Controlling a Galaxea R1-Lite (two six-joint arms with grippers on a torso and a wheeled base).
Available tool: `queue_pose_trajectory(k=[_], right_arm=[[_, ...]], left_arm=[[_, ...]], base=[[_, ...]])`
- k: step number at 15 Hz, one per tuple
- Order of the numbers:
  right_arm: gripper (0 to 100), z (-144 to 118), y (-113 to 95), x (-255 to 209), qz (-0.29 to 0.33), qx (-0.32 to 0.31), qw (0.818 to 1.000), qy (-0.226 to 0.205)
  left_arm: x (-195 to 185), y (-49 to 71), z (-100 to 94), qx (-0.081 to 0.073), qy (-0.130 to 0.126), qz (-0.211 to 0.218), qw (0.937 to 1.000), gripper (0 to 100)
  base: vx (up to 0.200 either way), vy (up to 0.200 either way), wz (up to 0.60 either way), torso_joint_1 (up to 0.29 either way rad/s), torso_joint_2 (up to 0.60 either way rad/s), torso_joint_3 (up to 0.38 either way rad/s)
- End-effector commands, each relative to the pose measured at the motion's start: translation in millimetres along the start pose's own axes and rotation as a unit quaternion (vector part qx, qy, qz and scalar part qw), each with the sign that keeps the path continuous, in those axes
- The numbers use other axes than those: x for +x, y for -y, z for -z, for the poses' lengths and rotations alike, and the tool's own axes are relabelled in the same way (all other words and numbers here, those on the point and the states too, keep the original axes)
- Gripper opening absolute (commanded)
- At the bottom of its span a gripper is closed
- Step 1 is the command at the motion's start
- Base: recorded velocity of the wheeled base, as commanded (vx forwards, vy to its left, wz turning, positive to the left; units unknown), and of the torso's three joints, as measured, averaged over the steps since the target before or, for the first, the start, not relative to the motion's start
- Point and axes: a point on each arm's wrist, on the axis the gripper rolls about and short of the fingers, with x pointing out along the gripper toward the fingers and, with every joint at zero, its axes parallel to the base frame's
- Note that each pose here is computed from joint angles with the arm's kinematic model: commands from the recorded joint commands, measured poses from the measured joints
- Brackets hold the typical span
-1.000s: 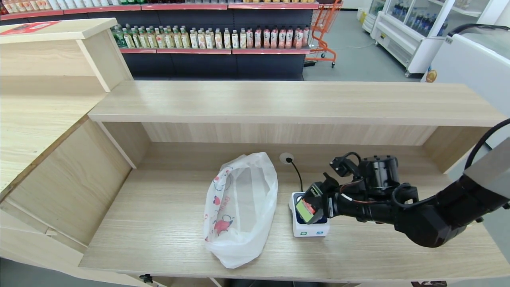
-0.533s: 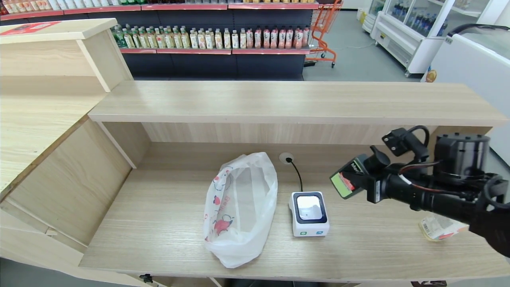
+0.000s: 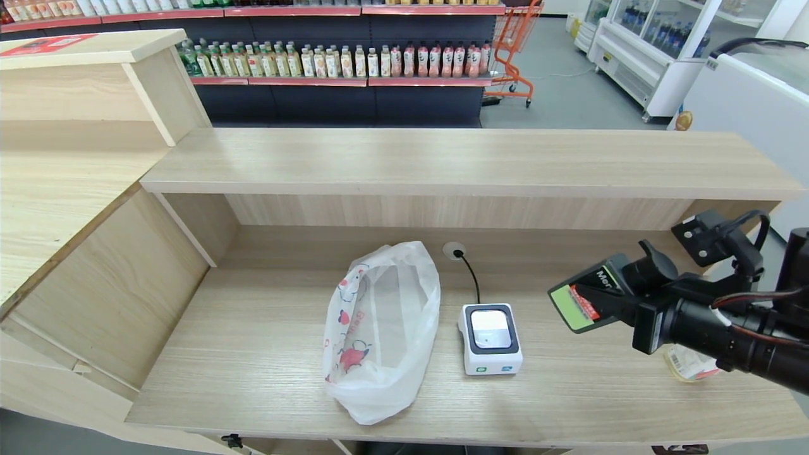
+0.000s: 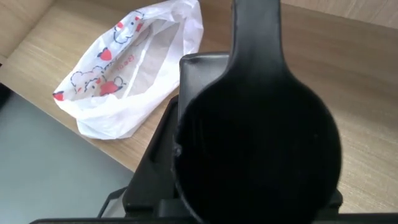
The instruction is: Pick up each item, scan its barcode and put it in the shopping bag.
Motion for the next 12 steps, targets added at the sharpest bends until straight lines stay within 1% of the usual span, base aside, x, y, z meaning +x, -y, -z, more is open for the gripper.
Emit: queue_pose_trajectory(k=[1, 2, 5, 11, 12], right_arm=[[0, -1.2, -0.8, -3.1, 0.0, 0.0, 1.0, 0.005], [0, -0.1, -0.9, -1.8, -0.002, 0.002, 1.0, 0.002], [0, 1.3, -1.0, -1.7, -0.003, 0.003, 1.0, -0.002], [0, 5.1, 0.4, 6.2, -0.006, 0.006, 1.0, -0.015], [0, 5.5, 0.7, 8.0, -0.009, 0.007, 1.0, -0.016]], left_arm=[[0.0, 0.0, 0.0, 0.0, 0.0, 0.0, 1.0, 100], [0.0, 0.0, 0.0, 0.0, 0.0, -0.001, 1.0, 100], [0.0, 0.0, 0.0, 0.0, 0.0, 0.0, 1.0, 100], [0.0, 0.0, 0.0, 0.0, 0.0, 0.0, 1.0, 100], [0.0, 0.0, 0.0, -0.003, 0.0, 0.0, 1.0, 100]], base=[[0.0, 0.0, 0.0, 0.0, 0.0, 0.0], [0.0, 0.0, 0.0, 0.0, 0.0, 0.0], [-0.2, 0.0, 0.0, 0.007, 0.0, 0.002], [0.0, 0.0, 0.0, 0.0, 0.0, 0.0], [0.0, 0.2, 0.0, 0.012, 0.01, 0.002]])
